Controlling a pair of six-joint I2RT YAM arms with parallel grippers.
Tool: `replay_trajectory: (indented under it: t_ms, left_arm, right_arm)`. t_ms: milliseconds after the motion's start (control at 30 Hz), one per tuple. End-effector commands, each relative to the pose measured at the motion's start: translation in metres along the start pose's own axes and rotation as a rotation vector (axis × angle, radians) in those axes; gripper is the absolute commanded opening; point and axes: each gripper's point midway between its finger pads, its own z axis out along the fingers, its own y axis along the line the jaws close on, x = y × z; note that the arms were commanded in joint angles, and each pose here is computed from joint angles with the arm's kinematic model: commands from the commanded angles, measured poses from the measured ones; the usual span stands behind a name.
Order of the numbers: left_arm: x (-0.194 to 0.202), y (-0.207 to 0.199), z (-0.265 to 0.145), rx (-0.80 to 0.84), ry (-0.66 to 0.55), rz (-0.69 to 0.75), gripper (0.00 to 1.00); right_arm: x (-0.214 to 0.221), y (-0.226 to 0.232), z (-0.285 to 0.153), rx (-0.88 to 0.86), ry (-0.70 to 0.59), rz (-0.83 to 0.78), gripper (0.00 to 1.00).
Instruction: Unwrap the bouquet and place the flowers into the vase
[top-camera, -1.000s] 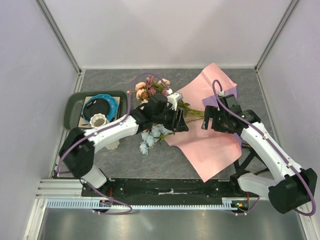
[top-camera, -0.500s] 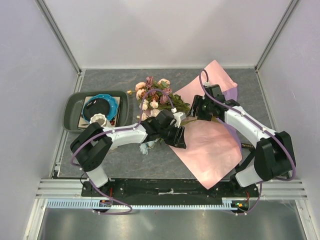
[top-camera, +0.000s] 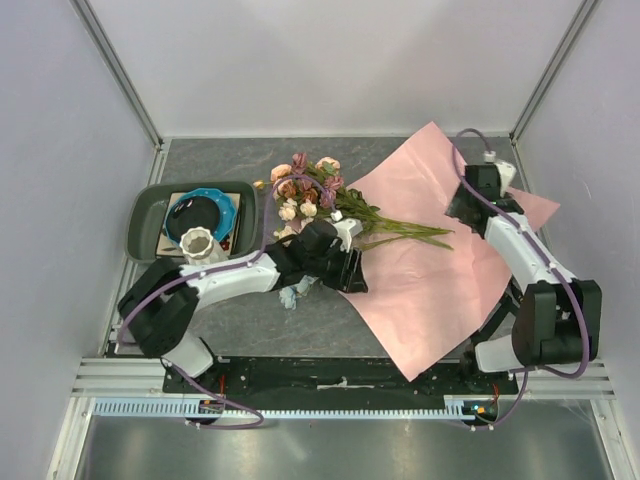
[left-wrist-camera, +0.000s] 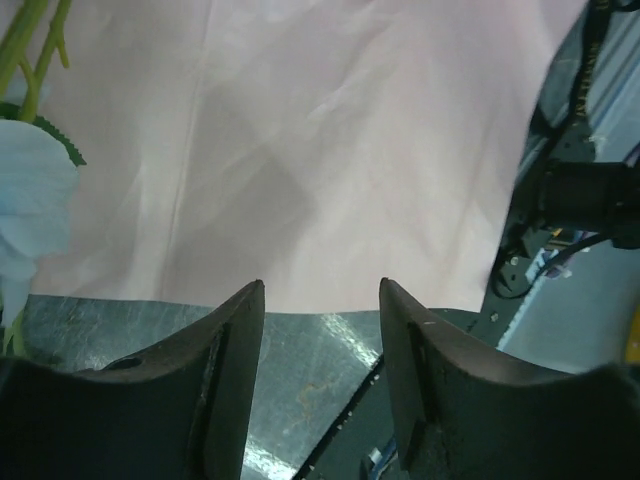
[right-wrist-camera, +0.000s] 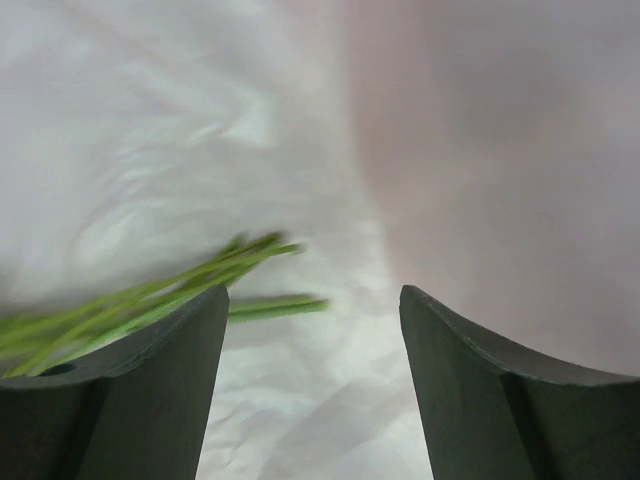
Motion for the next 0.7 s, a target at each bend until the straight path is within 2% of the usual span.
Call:
replay_trajectory:
  t_ms: [0,133,200,267,300,400,600,667]
  left_arm:
    - [-0.051,-0.037,-0.053,0.031,-0.177,0.086,0.58]
    - [-0.072,-0.051,-0.097,0.014,-0.277,0.133,0.61]
    - [-0.076,-0.056,-0.122,0.01,-0.325,0.146,0.6]
    - [-0.079,-0.06,-0.138,0.012,-0.36,0.154,0.61]
    - [-0.078,-0.061,-0.144,0.015,-0.367,0.156,0.61]
    - [-0.076,-0.068,-0.164,0.025,-0.399,0.169,0.61]
    - [-0.074,-0.066,-0.174,0.013,-0.416,0.17,0.61]
    - [-0.072,-0.067,-0.172,0.019,-0.404,0.168,0.61]
  right_arm:
    - [0.011,0.135,-0.032,-0.489,-0.037,-0.369,0.77]
    - [0.019,0.172,-0.037,-0.54,-0.132,-0.638,0.78]
    - [0.025,0.187,-0.04,-0.624,-0.155,-0.686,0.75]
    - [0.032,0.2,-0.048,-0.729,-0.167,-0.765,0.67]
    - [0.034,0.205,-0.052,-0.767,-0.18,-0.778,0.59]
    - [0.045,0.21,-0.051,-0.826,-0.161,-0.883,0.45]
    - [0.068,0.188,-0.008,-0.694,-0.038,-1.147,0.24]
    - [0.078,0.187,0.002,-0.692,-0.012,-1.187,0.24]
